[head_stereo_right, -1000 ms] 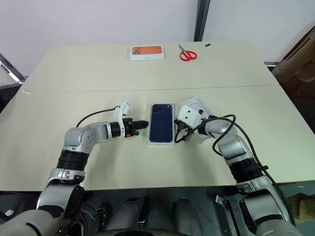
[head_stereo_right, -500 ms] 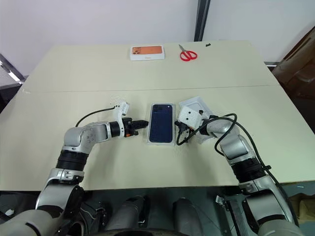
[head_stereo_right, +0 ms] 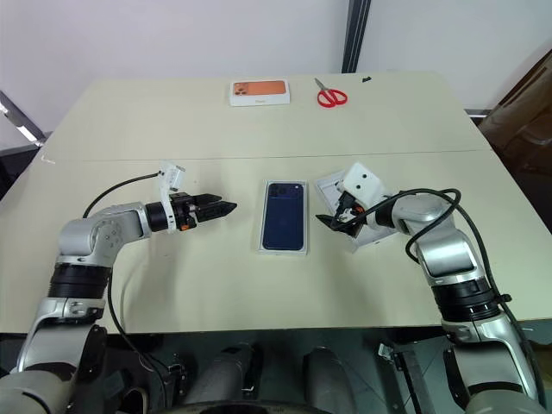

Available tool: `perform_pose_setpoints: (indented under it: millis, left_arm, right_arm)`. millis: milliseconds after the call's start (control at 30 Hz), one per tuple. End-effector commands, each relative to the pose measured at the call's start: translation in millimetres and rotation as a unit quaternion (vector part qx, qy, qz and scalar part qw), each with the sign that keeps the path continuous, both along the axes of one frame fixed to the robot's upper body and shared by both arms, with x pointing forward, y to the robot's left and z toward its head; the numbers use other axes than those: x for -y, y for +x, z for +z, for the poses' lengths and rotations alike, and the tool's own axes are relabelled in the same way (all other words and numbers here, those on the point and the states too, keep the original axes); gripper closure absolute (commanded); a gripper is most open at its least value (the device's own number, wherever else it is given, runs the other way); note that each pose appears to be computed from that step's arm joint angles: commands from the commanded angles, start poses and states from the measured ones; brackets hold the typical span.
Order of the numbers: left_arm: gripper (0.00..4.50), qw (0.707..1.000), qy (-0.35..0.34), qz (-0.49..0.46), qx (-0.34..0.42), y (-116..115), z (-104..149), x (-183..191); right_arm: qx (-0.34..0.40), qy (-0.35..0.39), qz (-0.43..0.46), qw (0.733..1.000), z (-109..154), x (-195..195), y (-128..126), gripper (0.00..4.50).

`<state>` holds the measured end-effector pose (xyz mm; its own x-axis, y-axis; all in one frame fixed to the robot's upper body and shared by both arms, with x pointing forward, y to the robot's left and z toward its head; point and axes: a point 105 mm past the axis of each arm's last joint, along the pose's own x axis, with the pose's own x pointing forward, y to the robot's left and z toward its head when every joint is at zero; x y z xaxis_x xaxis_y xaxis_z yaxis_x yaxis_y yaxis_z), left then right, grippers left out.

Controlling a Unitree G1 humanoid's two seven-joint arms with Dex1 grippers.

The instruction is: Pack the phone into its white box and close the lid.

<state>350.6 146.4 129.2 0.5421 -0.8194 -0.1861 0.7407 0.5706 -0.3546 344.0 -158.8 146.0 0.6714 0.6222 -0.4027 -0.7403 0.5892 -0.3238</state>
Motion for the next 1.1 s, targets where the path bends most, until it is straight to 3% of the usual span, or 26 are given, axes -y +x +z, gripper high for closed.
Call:
perform_pose_setpoints:
  millis: [33, 133, 200, 367, 433, 533, 733, 967, 1100]
  left_arm:
    - [0.04, 0.996, -0.014, -0.043, 0.081, -8.2, 29.0, 1.3]
    - [0.04, 0.984, 0.019, -0.083, 0.157, -20.3, 31.7, -0.5]
    - [0.04, 0.982, 0.02, -0.096, 0.164, -24.9, 30.1, -2.0]
    - [0.04, 0.971, 0.041, -0.104, 0.212, -35.7, 24.4, -10.1]
    - [0.04, 0.972, 0.041, -0.097, 0.21, -39.9, 17.7, -15.3]
    - [0.04, 0.971, 0.045, -0.1, 0.215, -47.8, 12.7, -17.8]
    - [0.04, 0.966, 0.053, -0.132, 0.218, -57.6, 9.7, -17.5]
    - [0.04, 0.956, 0.062, -0.168, 0.233, -56.3, 14.5, -13.2]
    - [0.04, 0.954, 0.062, -0.17, 0.238, -54.9, 14.2, -9.1]
  right_arm:
    - [-0.008, 0.032, -0.013, 0.999, 9.5, -12.9, -6.4, 0.0]
    - [-0.037, 0.013, -0.062, 0.997, -3.1, -8.8, -6.4, 0.0]
    - [-0.051, 0.018, -0.08, 0.995, -4.4, -8.6, -8.4, 0.0]
    - [0.028, -0.001, -0.081, 0.996, 1.5, -2.7, -22.9, 0.0]
    - [0.067, 0.032, -0.104, 0.992, 7.9, 2.3, -32.8, 0.0]
    - [0.075, 0.034, -0.127, 0.989, 4.4, 8.1, -44.7, 0.0]
    - [0.035, 0.013, -0.148, 0.988, -0.3, 4.0, -47.5, 0.0]
    - [-0.104, 0.036, -0.165, 0.98, -9.3, -6.3, -41.5, 0.0]
    - [-0.144, 0.033, -0.183, 0.972, -5.0, -5.2, -31.0, 0.0]
